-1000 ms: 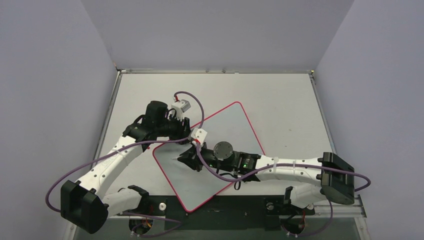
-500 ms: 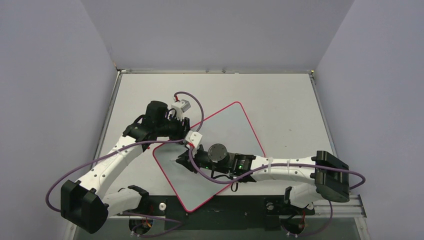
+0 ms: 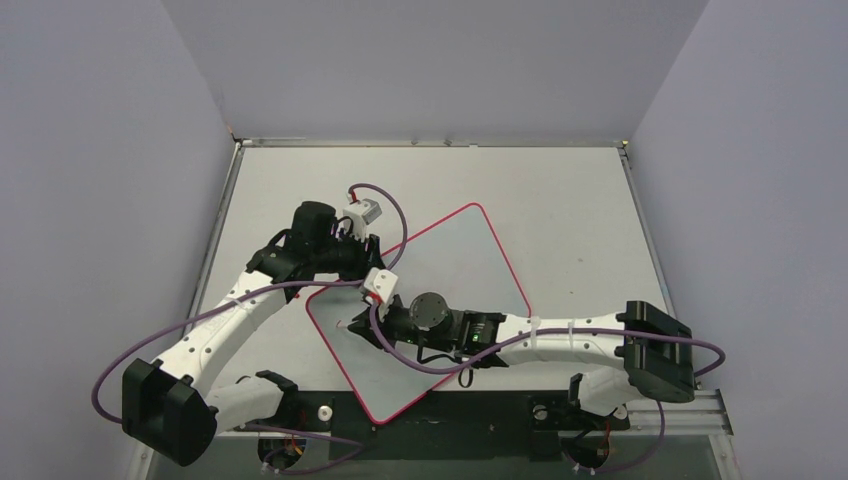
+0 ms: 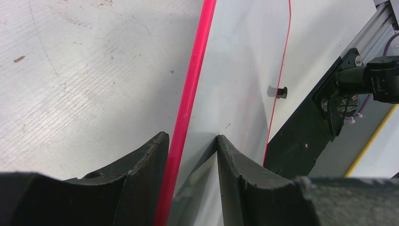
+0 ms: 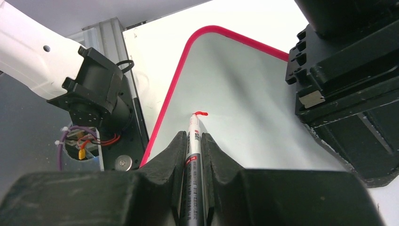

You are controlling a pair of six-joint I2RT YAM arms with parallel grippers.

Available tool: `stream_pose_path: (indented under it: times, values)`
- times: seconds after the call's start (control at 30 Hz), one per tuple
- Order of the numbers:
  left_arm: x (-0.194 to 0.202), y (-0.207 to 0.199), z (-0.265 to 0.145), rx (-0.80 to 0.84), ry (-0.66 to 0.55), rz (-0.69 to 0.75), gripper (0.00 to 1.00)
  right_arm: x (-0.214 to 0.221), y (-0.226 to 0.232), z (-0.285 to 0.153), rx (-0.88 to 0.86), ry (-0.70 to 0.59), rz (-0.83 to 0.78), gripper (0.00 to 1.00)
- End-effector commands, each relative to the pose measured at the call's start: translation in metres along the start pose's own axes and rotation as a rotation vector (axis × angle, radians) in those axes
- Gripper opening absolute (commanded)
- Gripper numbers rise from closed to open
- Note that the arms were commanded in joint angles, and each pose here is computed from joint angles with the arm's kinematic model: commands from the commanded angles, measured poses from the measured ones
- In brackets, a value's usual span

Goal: Write a sentence on the whiteboard
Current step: Write a sentence on the whiteboard stand.

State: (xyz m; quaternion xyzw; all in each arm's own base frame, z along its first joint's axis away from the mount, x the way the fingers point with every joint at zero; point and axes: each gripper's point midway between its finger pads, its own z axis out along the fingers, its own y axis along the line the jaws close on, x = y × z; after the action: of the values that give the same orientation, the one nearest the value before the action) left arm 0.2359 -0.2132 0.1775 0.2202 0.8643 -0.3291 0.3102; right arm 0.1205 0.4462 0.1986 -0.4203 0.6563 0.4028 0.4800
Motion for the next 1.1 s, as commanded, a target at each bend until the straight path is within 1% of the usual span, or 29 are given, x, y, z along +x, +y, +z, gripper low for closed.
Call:
stream_pose_path:
  times: [0.0, 0.37, 0.53, 0.77, 1.07]
  values:
    - [-0.026, 0.016, 0.001, -0.085, -0.096, 0.072, 0.00, -0.011, 0.004, 0.005, 0.004, -0.022, -0.023, 0.00]
    - [-0.026, 0.016, 0.001, -0.085, -0.095, 0.072, 0.00, 0.001, 0.010, 0.000, 0.004, 0.004, -0.024, 0.00]
    - [-0.025, 0.017, 0.002, -0.086, -0.092, 0.071, 0.00, 0.014, 0.010, -0.007, 0.006, 0.029, -0.015, 0.00]
    - [-0.025, 0.016, 0.001, -0.085, -0.093, 0.072, 0.00, 0.028, 0.003, -0.018, 0.054, 0.054, -0.002, 0.00]
    - [-0.025, 0.016, 0.000, -0.087, -0.096, 0.073, 0.00, 0.022, -0.011, -0.028, 0.133, 0.056, -0.034, 0.00]
